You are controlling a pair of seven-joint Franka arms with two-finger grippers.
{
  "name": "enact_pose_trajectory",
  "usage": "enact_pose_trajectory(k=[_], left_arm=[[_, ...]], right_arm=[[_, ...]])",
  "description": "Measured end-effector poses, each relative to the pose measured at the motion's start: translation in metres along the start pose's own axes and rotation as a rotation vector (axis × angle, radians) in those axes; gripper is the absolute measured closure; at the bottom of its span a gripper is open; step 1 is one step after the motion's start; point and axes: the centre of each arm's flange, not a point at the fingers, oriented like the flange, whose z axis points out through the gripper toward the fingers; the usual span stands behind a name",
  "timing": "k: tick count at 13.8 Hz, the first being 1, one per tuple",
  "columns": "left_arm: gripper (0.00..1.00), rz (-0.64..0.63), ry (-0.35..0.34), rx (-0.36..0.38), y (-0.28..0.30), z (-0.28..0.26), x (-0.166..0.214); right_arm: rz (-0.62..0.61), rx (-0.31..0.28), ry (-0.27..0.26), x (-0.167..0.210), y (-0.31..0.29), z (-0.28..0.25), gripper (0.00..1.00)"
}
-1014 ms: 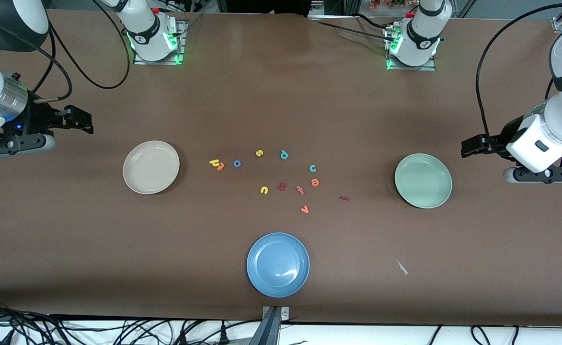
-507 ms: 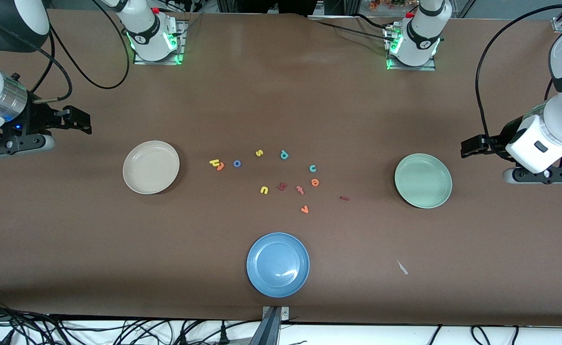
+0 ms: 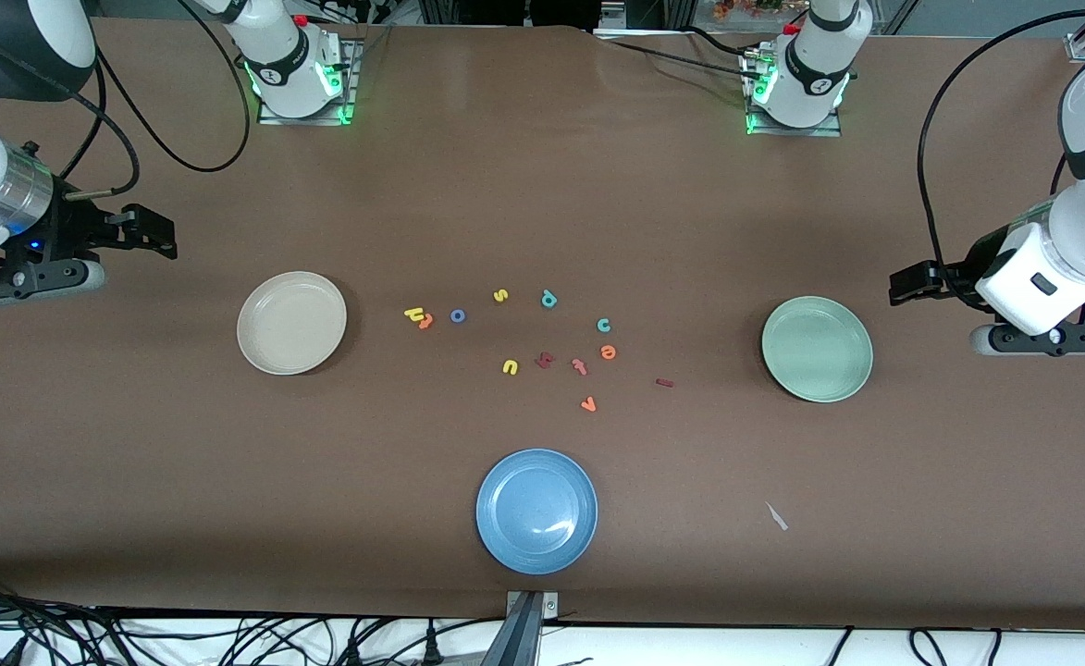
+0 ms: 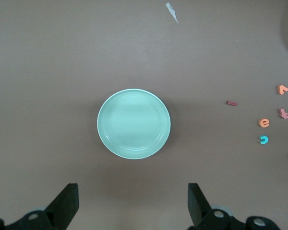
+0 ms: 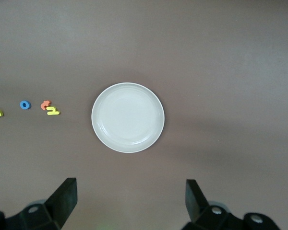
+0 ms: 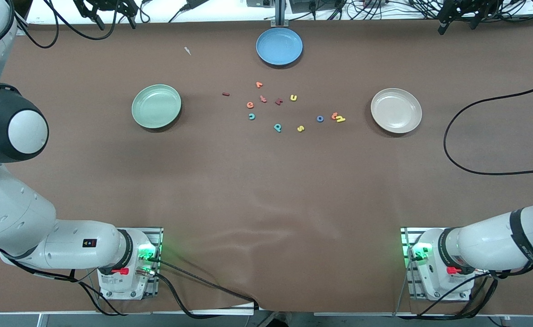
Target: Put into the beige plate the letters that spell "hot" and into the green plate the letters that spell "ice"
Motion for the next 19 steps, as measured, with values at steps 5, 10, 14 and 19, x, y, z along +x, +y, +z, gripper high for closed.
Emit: enact_pose_trajectory(k=[5,10,14,19], left_arm=[[0.00,0.000,0.000,0.000,0.0000,0.0002,0.0002],[0.00,0.000,0.002,0.000,0.0000,0.0001,0.0005],[0.00,0.000,0.003,0.000,0.0000,0.0000,0.0006],[0.00,0.000,0.003,0.000,0.0000,0.0000,0.0006]], right_arm=[[0.000,0.000,-0.005,0.0012,0.0002,0.0026,0.00],[0.000,0.000,-0.005,0.0013,0.0003,0.0026,0.00],[0.001,0.000,-0.005,0.0012,0.0004,0.0026,0.00],[0.047,0.001,-0.005,0.0013,0.0001,0.0030,0.00]])
